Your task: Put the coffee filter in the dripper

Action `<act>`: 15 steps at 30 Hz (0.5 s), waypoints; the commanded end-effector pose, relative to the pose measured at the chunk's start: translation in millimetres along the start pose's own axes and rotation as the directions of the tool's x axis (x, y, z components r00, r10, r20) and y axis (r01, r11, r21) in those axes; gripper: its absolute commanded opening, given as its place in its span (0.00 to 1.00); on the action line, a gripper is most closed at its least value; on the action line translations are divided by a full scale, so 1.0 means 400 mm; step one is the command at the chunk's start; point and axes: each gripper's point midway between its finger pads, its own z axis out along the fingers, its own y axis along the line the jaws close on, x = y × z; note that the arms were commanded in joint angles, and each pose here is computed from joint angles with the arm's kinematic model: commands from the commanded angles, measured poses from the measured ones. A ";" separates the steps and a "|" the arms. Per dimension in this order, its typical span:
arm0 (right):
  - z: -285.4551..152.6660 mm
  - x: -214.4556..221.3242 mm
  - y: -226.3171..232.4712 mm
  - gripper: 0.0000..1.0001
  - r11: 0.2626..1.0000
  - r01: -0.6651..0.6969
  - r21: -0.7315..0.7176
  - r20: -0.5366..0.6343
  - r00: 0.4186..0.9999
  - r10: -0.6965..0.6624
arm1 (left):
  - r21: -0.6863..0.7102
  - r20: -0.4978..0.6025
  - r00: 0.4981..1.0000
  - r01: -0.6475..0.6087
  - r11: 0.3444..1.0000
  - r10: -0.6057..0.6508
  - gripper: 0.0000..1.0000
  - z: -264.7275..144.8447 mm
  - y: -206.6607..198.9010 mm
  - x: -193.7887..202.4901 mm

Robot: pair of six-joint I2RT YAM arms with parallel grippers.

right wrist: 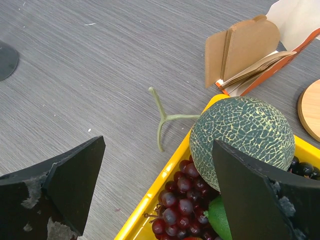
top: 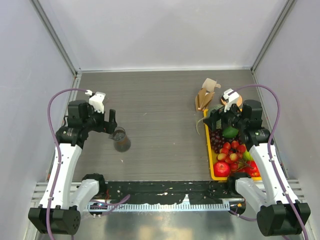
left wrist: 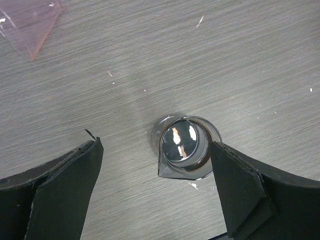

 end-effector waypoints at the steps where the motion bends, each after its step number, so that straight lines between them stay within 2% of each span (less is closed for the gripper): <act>1: -0.004 -0.028 0.009 0.95 0.999 0.046 -0.020 0.026 0.999 -0.046 | 0.050 0.006 0.997 -0.078 0.996 0.078 0.99 -0.034 -0.015 -0.029; 7: 0.000 -0.018 0.007 0.95 0.998 0.052 -0.025 0.010 0.999 -0.052 | 0.106 -0.059 0.985 -0.153 0.983 0.159 0.99 -0.076 0.004 0.017; 15: 0.006 -0.013 0.009 0.95 0.998 0.050 -0.039 -0.004 0.999 -0.050 | 0.249 -0.221 0.924 -0.255 0.934 0.311 0.99 -0.108 -0.003 0.185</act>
